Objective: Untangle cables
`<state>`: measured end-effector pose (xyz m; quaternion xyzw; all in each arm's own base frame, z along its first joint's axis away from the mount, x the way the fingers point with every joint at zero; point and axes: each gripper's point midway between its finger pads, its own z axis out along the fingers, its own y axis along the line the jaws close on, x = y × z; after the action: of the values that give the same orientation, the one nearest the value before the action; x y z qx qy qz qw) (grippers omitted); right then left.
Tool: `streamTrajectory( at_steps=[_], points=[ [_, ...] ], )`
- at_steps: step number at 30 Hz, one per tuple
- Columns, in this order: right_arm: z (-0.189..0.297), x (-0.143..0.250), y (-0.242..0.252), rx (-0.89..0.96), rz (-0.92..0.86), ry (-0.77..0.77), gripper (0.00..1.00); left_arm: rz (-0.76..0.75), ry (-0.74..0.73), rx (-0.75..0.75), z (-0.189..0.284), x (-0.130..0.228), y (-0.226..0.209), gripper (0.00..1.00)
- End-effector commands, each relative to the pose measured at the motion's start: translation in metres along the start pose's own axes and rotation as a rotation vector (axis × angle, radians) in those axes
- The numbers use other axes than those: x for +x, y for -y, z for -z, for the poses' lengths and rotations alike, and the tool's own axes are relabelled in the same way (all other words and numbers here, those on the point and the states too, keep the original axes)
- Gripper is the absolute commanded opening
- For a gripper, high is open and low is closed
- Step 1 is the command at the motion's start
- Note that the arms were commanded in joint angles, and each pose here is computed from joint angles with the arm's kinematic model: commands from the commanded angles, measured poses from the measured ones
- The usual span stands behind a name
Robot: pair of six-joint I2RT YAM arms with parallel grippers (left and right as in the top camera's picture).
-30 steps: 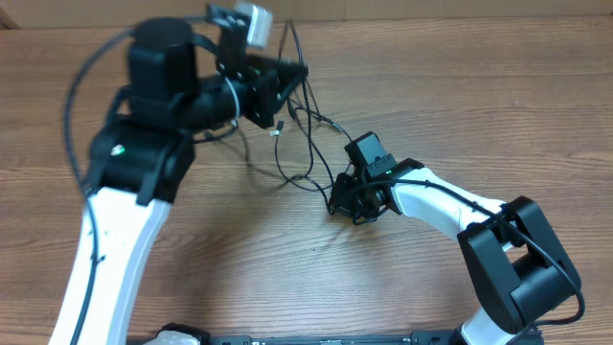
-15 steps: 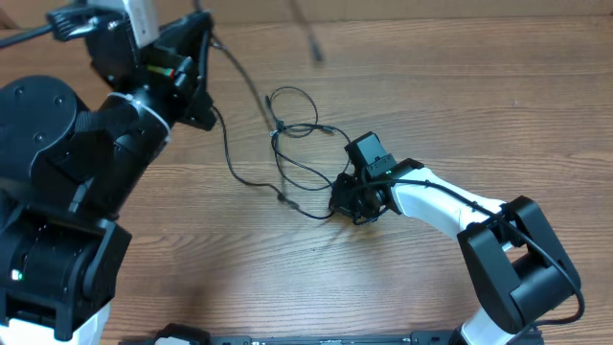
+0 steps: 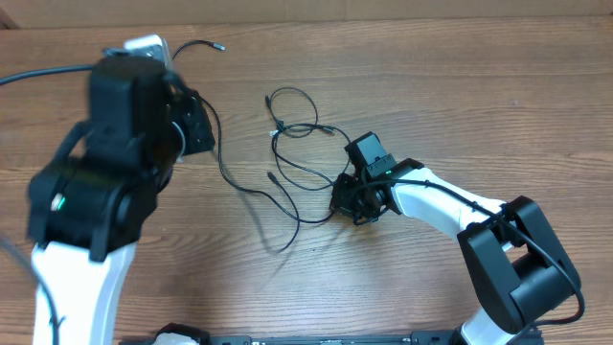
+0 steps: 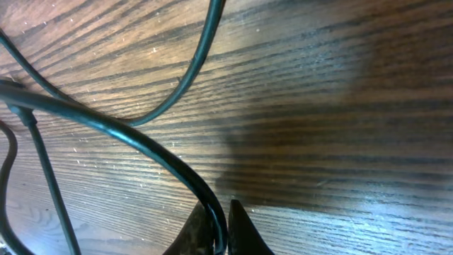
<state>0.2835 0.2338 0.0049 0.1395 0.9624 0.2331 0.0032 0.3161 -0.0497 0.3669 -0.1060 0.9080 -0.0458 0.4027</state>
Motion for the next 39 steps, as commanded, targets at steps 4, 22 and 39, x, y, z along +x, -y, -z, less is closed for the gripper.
streamTrajectory(
  at_steps=[4, 22, 39],
  points=[
    [-0.003, 0.002, 0.003, 0.011, 0.009, -0.002, 0.08, 0.031, -0.293, -0.191, -0.045, 0.052, -0.022, 0.04],
    [-0.003, 0.002, 0.003, 0.011, 0.009, -0.002, 0.11, -0.13, -1.147, -0.116, -0.141, 0.259, -0.009, 0.04],
    [-0.003, 0.001, 0.003, 0.011, 0.009, -0.002, 0.17, -0.167, -1.257, 0.131, -0.141, 0.313, 0.007, 0.06]
  ],
)
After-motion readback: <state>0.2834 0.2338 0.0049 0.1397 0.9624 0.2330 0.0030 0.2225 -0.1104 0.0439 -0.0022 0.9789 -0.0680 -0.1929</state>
